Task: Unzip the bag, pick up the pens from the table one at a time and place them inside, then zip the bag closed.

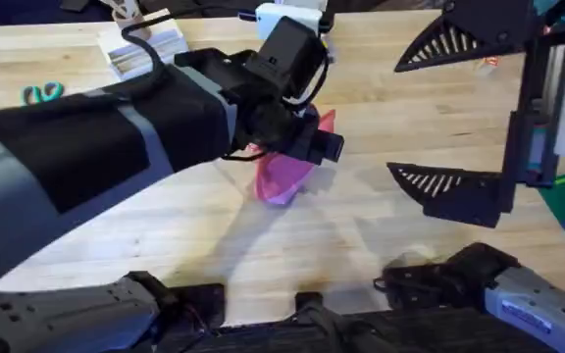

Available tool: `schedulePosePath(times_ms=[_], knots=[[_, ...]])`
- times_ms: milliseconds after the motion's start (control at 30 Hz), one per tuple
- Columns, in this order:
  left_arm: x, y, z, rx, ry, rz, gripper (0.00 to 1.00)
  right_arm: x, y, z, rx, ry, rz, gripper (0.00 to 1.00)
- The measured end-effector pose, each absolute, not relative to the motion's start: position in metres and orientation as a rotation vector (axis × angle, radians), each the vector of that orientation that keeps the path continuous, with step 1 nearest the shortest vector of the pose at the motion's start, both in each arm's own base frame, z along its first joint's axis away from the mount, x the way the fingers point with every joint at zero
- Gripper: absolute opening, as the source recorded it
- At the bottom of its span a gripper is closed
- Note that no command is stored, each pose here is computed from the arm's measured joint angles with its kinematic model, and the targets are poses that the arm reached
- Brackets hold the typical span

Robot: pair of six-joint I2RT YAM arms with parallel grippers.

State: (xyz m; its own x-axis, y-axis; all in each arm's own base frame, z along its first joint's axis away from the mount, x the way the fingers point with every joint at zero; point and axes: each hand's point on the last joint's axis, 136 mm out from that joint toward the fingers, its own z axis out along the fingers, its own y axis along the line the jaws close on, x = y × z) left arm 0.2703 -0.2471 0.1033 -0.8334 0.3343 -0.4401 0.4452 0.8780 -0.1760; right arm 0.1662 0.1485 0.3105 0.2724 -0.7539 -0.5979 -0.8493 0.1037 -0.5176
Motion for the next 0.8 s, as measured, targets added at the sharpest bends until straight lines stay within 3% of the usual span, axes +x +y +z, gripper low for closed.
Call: schedulePosePath(times_ms=[533, 800], knots=[[0.255, -0.238, 0.096, 0.885, 2.619, -0.305, 0.994, 0.166, 0.149, 0.311, -1.659, 1.494, 0.136, 0.998], [0.243, -0.228, 0.145, 0.954, 2.475, -0.326, 0.993, 0.166, 0.149, 0.311, -1.659, 1.494, 0.136, 0.997]])
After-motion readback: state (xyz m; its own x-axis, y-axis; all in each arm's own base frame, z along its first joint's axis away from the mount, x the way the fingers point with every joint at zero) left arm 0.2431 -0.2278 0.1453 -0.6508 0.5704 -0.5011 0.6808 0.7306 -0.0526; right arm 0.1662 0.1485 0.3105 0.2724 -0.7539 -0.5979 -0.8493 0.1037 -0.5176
